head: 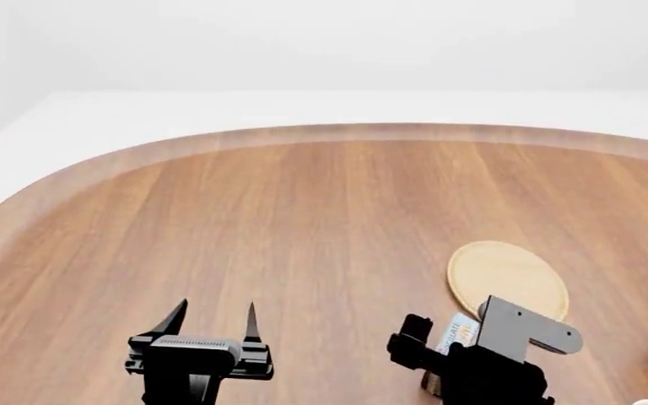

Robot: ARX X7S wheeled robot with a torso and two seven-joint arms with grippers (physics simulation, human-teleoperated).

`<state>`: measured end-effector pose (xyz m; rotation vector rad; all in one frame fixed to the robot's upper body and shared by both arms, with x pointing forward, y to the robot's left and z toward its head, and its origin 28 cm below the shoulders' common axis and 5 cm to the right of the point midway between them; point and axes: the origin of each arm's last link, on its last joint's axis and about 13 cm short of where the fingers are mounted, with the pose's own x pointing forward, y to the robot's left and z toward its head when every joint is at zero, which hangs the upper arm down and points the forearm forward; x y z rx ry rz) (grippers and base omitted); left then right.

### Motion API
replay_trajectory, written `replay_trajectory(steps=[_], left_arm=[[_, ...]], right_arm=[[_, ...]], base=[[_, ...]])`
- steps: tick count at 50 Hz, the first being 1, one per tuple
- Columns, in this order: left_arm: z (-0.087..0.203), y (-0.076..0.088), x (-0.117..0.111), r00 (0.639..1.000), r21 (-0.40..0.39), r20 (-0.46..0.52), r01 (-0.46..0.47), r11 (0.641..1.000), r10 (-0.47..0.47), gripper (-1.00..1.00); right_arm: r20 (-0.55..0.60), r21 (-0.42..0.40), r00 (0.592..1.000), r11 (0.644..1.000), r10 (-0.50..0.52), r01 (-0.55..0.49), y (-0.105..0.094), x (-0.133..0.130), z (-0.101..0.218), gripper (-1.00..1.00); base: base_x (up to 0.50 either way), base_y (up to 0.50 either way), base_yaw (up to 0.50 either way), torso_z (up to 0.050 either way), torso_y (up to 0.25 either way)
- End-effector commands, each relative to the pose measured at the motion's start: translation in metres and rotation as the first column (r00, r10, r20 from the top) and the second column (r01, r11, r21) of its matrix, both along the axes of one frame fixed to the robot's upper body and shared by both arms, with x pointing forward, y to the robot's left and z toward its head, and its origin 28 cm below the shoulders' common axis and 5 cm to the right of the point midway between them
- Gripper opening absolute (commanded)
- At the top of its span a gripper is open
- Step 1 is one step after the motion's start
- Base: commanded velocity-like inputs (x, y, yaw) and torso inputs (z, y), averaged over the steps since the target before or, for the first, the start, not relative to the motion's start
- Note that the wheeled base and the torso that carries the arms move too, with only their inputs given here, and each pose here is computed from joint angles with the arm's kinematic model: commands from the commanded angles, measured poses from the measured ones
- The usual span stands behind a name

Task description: Put the chocolate pudding to the left of the plate.

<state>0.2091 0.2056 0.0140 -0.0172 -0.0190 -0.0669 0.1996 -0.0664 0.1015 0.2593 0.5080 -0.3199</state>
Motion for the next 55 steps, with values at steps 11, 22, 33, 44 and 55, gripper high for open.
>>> replay_trajectory(steps=[11,22,33,44,55], left_arm=[[0.000,0.000,-0.001,1.000,-0.002,0.005,0.000,1.000,0.000,1.00],[0.000,0.000,-0.001,1.000,-0.003,0.008,0.001,1.000,-0.001,1.00],[0.001,0.000,-0.001,1.000,-0.004,0.008,0.001,1.000,-0.001,1.00],[0.000,0.000,0.000,1.000,-0.005,0.007,0.004,1.000,-0.004,1.00],[0.000,0.000,-0.001,1.000,-0.008,0.007,0.006,1.000,-0.006,1.00]], right_arm=[[-0.084,-0.020,0.992,0.995,-0.099,0.097,0.003,0.017,-0.016,1.00],[-0.124,-0.031,0.983,0.991,-0.134,0.132,0.004,0.021,-0.023,1.00],[-0.165,-0.019,0.981,0.995,-0.102,0.100,0.007,0.024,-0.030,1.00],[-0.179,-0.009,0.981,0.997,-0.079,0.079,0.009,0.027,-0.033,1.00],[-0.194,-0.001,0.978,0.997,-0.082,0.083,0.010,0.032,-0.036,1.00]], base=[[0.00,0.00,0.00,0.000,0.000],[0.00,0.00,0.00,0.000,0.000],[0.00,0.00,0.00,0.000,0.000],[0.00,0.00,0.00,0.000,0.000],[0.00,0.00,0.00,0.000,0.000]])
